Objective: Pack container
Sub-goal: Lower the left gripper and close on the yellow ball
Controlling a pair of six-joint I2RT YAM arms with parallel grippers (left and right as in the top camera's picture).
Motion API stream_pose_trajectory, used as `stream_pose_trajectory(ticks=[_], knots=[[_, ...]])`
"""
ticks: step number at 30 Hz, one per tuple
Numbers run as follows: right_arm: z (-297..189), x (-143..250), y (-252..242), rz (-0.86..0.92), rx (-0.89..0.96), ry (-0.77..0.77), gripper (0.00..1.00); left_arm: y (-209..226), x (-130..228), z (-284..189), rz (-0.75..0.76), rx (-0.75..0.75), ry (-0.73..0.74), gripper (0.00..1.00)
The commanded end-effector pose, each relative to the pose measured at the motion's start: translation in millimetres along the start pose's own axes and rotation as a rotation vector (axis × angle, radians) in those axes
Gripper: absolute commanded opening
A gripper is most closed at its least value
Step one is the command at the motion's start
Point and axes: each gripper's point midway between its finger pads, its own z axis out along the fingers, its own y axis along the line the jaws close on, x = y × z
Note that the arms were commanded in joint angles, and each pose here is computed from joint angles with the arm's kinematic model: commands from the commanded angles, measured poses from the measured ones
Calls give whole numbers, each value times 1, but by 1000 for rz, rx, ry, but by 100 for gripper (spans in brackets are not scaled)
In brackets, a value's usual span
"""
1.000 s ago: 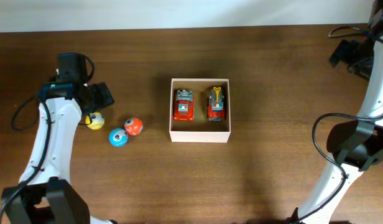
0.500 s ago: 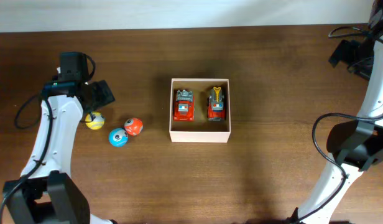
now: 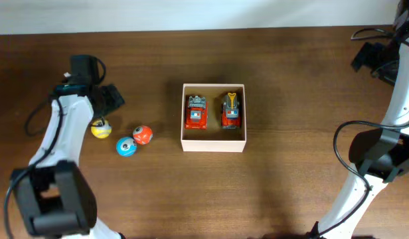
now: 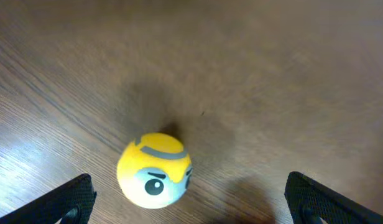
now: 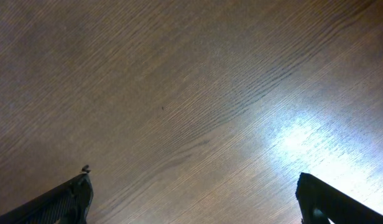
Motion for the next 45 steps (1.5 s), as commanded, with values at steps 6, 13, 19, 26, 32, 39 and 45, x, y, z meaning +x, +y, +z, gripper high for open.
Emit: stream_pose_trajectory(ticks=[6, 13, 19, 26, 32, 39, 45], knots=[[-22, -3, -1, 9, -19, -56, 98, 9, 22, 36, -18, -74, 112, 99], [-22, -3, -1, 9, -19, -56, 99, 26, 26, 37, -34, -120, 139, 100], [-22, -3, -1, 9, -19, -56, 99, 46, 28, 39, -67, -153, 162, 100], [-22, -3, -1, 9, -19, -56, 99, 40, 25, 41, -77, -117, 157, 94], [-22, -3, -1, 9, -19, -56, 99, 33, 24, 42, -81, -80, 157, 94], [-22, -3, -1, 9, -19, -56, 99, 32, 33, 47, -70, -65, 179, 94], [-22, -3, -1, 9, -19, -56, 99, 29, 43, 55, -73, -39, 194, 94]])
